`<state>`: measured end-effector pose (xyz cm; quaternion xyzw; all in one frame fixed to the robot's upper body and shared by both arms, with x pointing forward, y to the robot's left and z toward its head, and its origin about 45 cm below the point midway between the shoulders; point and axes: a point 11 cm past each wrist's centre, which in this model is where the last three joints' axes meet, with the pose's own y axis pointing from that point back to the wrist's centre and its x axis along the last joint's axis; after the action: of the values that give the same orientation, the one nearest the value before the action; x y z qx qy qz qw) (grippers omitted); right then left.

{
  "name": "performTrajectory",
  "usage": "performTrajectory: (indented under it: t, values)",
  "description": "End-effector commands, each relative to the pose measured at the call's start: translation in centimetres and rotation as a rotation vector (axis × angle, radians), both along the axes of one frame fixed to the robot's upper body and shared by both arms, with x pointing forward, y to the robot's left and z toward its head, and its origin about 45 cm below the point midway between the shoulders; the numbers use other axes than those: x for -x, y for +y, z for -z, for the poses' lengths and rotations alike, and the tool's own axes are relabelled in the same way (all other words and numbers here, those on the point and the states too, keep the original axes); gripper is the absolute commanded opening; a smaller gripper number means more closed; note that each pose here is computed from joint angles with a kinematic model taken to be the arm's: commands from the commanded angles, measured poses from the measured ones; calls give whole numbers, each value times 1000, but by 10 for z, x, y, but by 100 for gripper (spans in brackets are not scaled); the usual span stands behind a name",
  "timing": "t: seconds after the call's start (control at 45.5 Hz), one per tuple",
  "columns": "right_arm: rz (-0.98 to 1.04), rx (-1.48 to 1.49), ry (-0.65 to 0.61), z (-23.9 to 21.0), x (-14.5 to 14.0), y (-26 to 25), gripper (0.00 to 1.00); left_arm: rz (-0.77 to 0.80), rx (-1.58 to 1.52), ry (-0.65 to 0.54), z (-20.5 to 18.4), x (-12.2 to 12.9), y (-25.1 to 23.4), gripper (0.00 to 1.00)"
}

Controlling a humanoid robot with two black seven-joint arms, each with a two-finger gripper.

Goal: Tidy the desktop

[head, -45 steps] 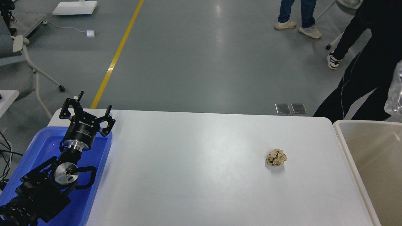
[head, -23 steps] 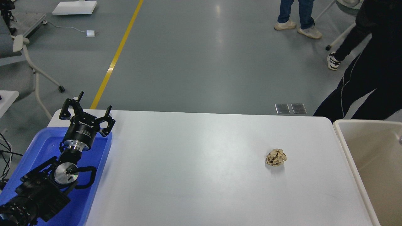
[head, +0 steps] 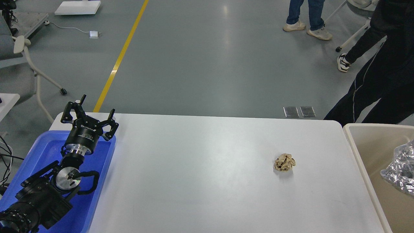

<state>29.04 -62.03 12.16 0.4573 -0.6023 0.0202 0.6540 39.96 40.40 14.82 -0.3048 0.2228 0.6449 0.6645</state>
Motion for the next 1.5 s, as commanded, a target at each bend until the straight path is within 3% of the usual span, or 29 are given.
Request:
performTrajectory:
  t: [0.0, 0.462, 0.616, 0.66, 0.77, 0.946, 1.078, 1.232, 1.474]
  values:
    - [13, -13, 15, 14, 5, 8, 0, 0, 0, 0, 0, 0, 0, 100]
    - [21, 4, -14, 11, 3, 7, 0, 0, 0, 0, 0, 0, 0, 100]
    - [32, 49, -61, 5, 1, 3, 67, 0, 0, 0, 0, 0, 0, 100]
    - [32, 57, -67, 3, 0, 3, 78, 0, 0, 0, 0, 0, 0, 100]
    - [32, 65, -78, 0, -2, 2, 89, -1, -1, 1, 0, 0, 0, 100]
    - [32, 79, -109, -12, -11, -2, 97, 0, 0, 0, 0, 0, 0, 100]
    - [33, 59, -192, -39, -37, 1, 99, 0, 0, 0, 0, 0, 0, 100]
    - [66, -48, -395, -102, -78, -4, 99, -1, -1, 1, 0, 0, 0, 100]
    - [84, -179, -681, -192, -113, -9, 100, 0, 0, 0, 0, 0, 0, 100]
